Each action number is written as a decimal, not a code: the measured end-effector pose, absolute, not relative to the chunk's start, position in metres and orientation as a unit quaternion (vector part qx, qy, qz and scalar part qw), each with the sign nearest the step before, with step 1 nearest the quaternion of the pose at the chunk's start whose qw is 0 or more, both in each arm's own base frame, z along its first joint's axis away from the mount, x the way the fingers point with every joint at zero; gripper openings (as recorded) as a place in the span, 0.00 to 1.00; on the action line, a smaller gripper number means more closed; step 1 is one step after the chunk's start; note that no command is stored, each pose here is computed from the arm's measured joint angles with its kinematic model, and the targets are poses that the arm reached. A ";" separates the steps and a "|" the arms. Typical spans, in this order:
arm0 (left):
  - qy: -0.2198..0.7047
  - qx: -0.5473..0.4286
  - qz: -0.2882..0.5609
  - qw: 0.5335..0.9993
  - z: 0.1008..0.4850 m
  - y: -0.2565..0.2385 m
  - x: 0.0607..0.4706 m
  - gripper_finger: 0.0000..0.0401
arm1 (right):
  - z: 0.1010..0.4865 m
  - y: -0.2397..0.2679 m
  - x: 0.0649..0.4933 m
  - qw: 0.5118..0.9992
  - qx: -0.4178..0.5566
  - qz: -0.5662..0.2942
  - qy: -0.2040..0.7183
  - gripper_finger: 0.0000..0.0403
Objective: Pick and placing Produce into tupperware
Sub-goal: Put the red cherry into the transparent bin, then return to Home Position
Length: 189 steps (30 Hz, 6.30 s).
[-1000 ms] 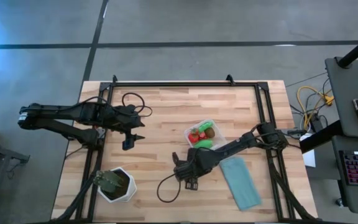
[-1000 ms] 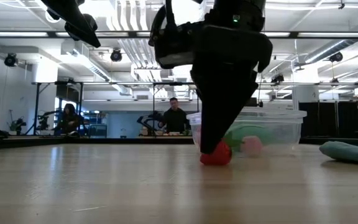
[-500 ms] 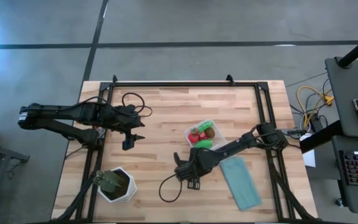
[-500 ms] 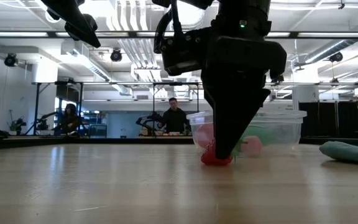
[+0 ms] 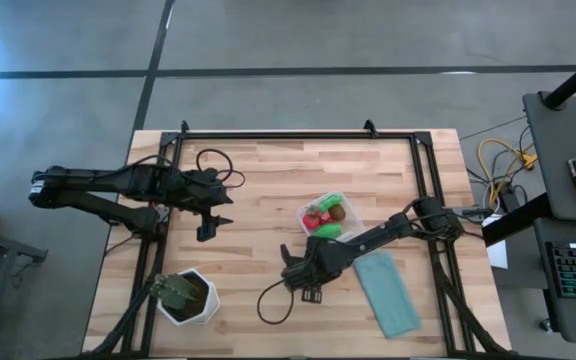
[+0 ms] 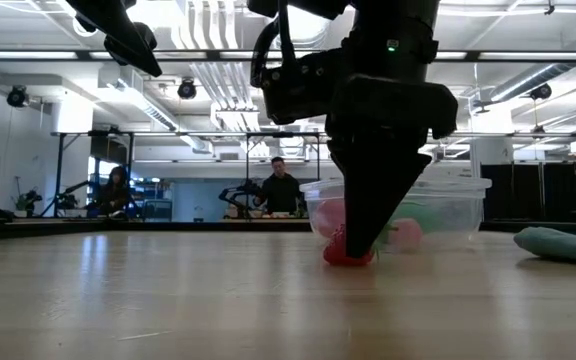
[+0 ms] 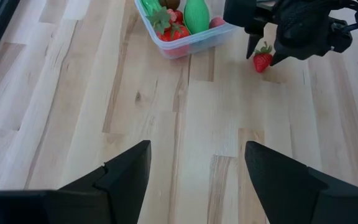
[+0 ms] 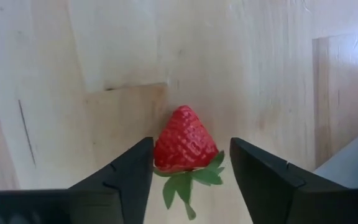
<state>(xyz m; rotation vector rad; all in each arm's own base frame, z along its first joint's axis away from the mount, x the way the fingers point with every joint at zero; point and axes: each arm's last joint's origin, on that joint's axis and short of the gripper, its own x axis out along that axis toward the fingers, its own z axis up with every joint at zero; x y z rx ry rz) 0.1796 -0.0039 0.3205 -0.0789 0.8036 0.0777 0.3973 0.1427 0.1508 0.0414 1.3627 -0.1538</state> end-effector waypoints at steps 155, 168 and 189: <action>0.146 -0.285 -0.065 0.945 0.165 -0.009 0.103 0.61 | 0.168 0.028 0.097 0.993 0.118 0.029 -0.002 0.37; 0.150 -0.285 -0.063 0.945 0.164 -0.009 0.103 0.61 | 0.168 0.028 0.097 0.993 0.118 0.029 -0.003 0.36; 0.150 -0.285 -0.063 0.945 0.164 -0.009 0.103 0.61 | 0.169 0.028 0.097 0.993 0.118 0.029 -0.003 0.35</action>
